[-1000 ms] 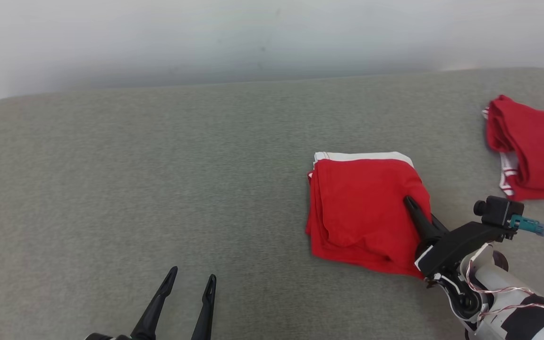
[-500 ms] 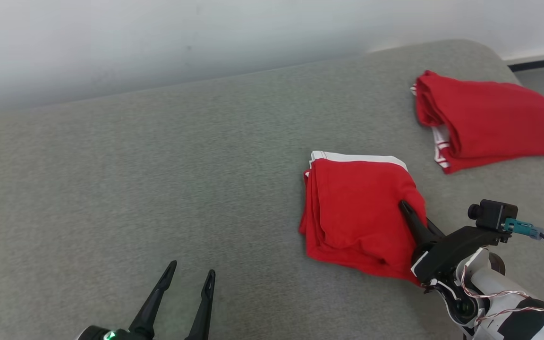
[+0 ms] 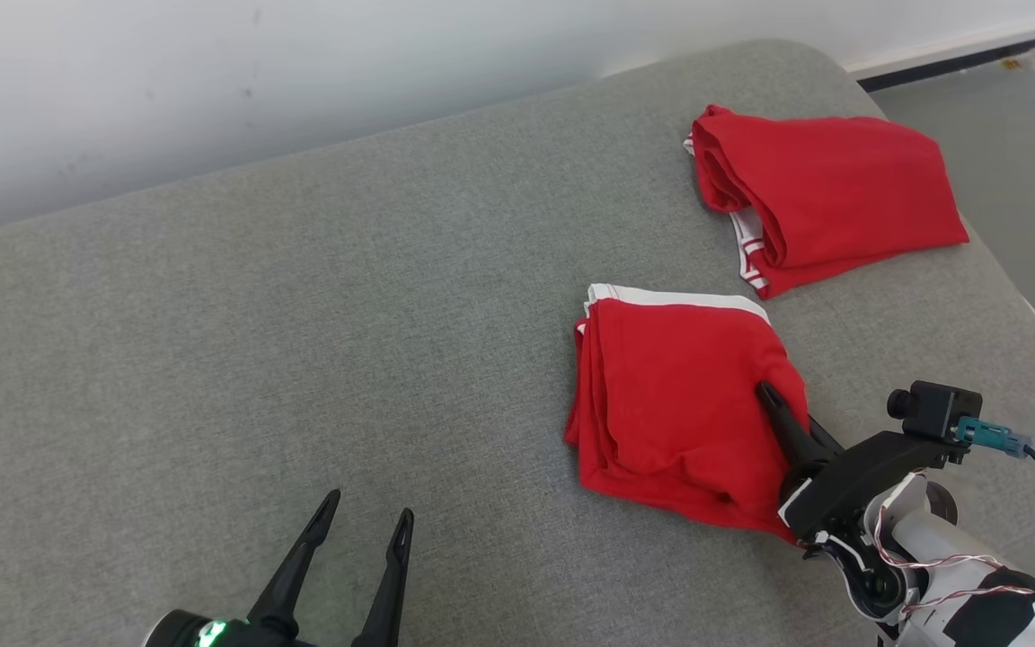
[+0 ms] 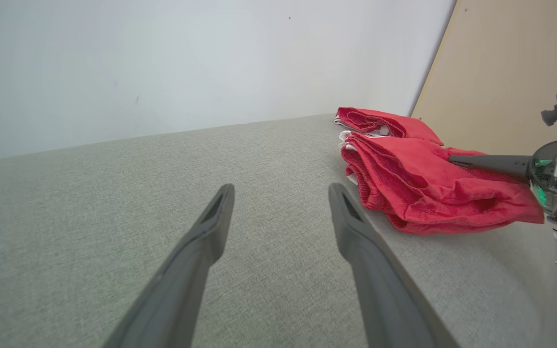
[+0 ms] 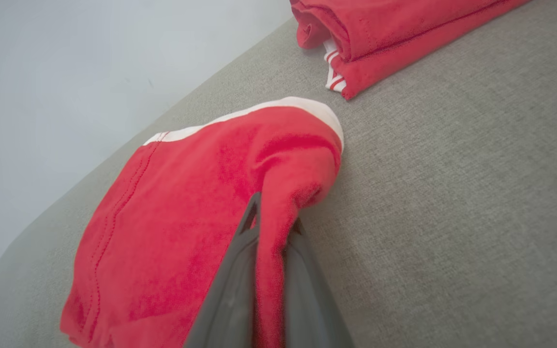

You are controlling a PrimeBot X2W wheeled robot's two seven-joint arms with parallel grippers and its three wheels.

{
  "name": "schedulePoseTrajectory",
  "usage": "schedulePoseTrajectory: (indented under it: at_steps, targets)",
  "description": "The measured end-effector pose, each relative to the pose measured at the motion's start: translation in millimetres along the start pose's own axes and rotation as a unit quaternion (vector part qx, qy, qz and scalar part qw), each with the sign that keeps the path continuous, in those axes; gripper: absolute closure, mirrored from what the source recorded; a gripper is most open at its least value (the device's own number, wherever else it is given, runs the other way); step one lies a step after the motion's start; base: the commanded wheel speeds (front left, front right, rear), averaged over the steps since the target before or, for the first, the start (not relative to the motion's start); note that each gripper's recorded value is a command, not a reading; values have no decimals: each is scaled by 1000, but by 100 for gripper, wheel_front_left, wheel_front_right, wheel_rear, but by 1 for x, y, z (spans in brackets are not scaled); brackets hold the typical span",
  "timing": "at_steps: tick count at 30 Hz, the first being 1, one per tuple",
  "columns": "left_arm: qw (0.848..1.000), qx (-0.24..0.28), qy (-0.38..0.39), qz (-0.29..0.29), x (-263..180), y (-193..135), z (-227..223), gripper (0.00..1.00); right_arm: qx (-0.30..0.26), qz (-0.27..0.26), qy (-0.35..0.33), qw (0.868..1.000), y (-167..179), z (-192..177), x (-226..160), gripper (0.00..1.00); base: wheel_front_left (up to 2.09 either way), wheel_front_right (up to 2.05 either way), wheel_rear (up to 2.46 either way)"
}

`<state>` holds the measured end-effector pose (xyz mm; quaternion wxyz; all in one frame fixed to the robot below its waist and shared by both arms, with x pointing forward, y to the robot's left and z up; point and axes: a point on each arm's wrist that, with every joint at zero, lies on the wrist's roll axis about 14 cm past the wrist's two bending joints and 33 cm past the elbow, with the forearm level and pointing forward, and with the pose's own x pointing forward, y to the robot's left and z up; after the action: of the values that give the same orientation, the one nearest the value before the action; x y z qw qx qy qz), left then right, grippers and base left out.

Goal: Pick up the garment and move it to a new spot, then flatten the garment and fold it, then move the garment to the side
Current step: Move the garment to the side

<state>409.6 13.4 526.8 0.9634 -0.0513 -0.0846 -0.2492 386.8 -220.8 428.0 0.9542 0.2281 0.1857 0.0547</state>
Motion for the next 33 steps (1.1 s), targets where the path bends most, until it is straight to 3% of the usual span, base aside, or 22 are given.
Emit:
schedulePoseTrajectory:
  at_steps: [6, 13, 25, 33]
  targets:
    - [1000, -7, 3, -14, 7, -5, -6, 0, 1, -15, 6, 1000, -11, -4, 1, 100, 0, 0, 0]
    - [1000, -8, 3, -18, 13, -2, -10, 0, -37, -1, 17, 999, -10, 4, 18, 100, 0, 0, 0]
    - [1000, -10, -7, -17, 33, 13, -20, 0, -183, 60, 19, 981, 2, 68, 81, 100, 0, 0, 0]
    - [1000, -11, -5, -10, 40, 26, -31, 0, -254, 47, 26, 966, -22, 104, 108, 100, 0, 0, 0]
